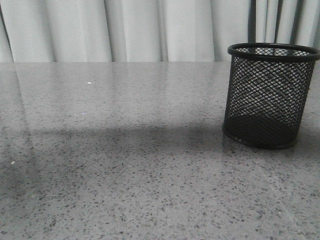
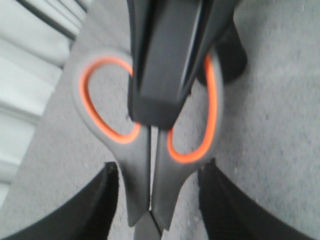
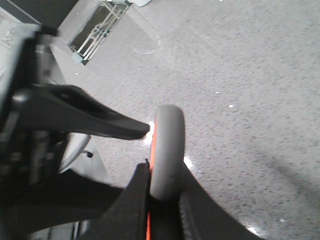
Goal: Put scissors into bucket
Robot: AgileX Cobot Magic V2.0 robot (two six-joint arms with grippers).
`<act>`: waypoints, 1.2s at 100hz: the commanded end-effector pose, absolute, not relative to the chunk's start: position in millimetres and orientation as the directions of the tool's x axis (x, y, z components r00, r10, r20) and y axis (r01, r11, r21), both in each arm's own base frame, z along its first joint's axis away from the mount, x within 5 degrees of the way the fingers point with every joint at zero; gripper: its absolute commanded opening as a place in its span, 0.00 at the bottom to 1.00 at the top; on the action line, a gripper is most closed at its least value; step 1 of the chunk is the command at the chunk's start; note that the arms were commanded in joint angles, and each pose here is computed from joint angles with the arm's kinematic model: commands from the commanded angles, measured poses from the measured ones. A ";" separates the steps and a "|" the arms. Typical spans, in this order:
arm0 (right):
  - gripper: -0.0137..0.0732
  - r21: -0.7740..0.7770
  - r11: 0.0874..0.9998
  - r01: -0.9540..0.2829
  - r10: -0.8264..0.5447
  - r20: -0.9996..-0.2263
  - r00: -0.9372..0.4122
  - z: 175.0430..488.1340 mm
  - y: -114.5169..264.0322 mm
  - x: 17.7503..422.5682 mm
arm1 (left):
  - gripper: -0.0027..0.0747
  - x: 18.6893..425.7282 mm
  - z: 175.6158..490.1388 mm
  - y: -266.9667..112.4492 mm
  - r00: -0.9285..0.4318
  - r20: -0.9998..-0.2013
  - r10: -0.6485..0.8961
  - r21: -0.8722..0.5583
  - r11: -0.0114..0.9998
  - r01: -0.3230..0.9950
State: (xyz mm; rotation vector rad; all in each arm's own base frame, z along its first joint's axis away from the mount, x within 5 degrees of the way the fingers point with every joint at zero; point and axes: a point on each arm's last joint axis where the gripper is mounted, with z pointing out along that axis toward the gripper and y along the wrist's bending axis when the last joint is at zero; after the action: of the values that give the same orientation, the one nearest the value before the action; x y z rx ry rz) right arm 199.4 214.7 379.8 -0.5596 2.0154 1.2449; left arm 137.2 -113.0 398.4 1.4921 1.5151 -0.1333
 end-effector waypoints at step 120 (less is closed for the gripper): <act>0.09 0.036 0.876 -0.481 -0.292 -0.754 -0.588 479.0 61.7 138.7 | 0.01 56.5 457.7 -65.8 0.388 -0.811 0.438 0.578 0.501 0.644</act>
State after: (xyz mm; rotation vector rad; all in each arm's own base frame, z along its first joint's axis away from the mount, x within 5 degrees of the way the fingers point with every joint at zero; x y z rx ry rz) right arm 144.3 65.1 472.1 -0.5649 2.2386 0.3076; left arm 56.0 -64.8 447.3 1.1946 1.2747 -0.1329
